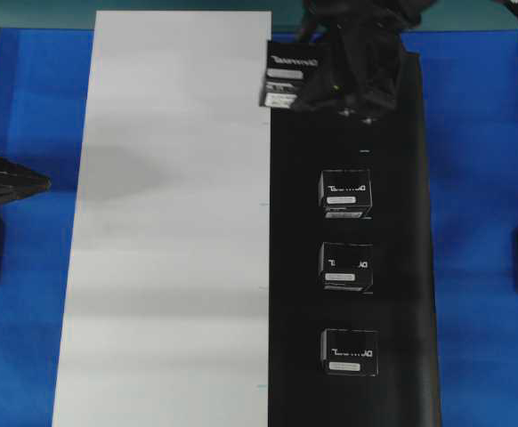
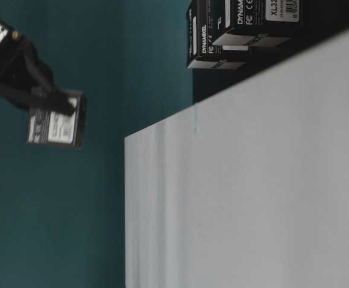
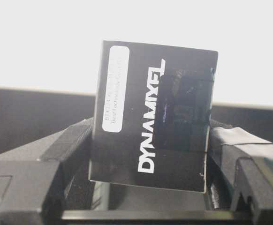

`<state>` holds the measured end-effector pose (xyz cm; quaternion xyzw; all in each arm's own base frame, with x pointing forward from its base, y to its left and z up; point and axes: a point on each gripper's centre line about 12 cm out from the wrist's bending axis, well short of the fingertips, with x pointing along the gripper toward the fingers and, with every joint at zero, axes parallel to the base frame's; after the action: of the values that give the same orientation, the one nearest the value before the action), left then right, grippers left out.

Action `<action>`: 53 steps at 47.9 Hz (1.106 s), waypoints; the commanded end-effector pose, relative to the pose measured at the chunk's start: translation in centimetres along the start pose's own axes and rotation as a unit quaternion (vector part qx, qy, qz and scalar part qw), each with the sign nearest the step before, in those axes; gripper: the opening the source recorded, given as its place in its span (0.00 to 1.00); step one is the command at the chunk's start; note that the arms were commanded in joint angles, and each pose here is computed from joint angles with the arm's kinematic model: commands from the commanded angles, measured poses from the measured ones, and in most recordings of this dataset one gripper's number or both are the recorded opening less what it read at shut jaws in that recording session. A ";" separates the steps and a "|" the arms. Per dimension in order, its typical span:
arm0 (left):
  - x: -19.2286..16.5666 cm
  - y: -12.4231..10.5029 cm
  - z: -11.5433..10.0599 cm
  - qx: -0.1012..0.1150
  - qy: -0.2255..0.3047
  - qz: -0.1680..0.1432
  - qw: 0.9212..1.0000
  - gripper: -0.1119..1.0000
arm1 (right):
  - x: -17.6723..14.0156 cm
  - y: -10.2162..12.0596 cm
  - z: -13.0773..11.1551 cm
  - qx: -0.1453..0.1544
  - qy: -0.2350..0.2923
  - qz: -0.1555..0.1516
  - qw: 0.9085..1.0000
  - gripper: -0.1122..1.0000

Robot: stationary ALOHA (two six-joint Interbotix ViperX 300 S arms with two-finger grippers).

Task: Place the box from the black base onto the white base.
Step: 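Lift the box and carry it left toward the white board, then lower the box onto the white board's top edge and open the right gripper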

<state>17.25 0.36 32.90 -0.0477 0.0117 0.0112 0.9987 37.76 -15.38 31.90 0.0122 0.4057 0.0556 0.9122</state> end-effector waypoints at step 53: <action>0.0 0.0 0.2 0.000 0.008 0.003 1.000 0.05 | 7.3 -1.8 0.1 0.026 0.049 0.032 0.998 0.63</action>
<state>17.11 0.34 32.61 -0.0478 0.0256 0.0113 0.9985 42.13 -16.96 26.80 0.0481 0.4525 0.0688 0.8878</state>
